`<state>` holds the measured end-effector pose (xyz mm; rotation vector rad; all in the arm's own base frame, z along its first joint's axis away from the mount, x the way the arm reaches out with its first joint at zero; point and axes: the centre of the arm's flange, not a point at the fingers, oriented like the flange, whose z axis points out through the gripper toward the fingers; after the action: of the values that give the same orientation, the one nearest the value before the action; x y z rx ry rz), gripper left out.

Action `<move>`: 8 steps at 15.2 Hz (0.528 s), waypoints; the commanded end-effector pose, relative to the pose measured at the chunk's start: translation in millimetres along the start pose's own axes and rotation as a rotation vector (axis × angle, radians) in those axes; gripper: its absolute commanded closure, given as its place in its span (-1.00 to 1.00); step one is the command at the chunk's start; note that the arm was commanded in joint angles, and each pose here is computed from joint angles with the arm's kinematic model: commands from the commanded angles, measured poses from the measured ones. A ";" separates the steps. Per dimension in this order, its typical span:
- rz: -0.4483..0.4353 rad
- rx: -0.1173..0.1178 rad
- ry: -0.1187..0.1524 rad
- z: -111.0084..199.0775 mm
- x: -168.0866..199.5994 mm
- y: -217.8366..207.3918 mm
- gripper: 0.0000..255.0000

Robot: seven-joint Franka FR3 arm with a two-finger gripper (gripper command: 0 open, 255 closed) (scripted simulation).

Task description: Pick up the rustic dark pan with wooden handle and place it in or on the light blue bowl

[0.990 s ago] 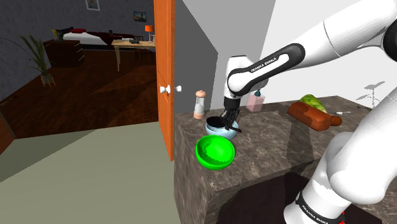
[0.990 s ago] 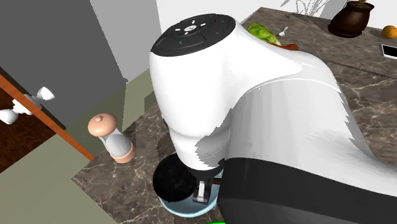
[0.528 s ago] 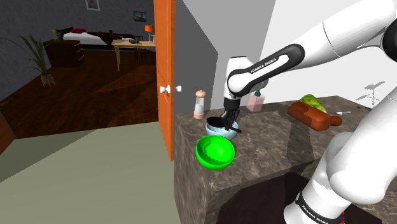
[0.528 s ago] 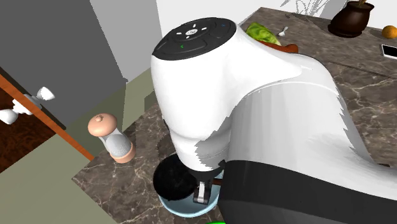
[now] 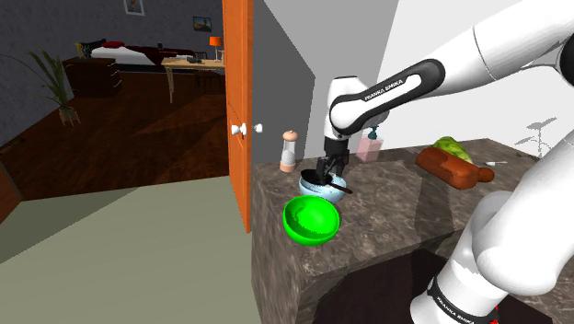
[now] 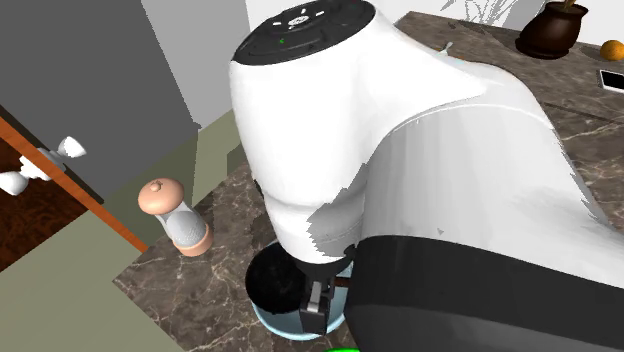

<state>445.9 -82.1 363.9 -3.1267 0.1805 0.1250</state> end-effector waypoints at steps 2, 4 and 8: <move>0.000 0.000 -0.001 -34.2 0.7 0.3 -1.00; 0.000 0.000 -0.001 -34.2 0.7 0.3 -1.00; 0.000 0.000 -0.001 -34.2 0.7 0.3 -1.00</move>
<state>449.4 -82.8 397.7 -3.1264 0.1808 0.1271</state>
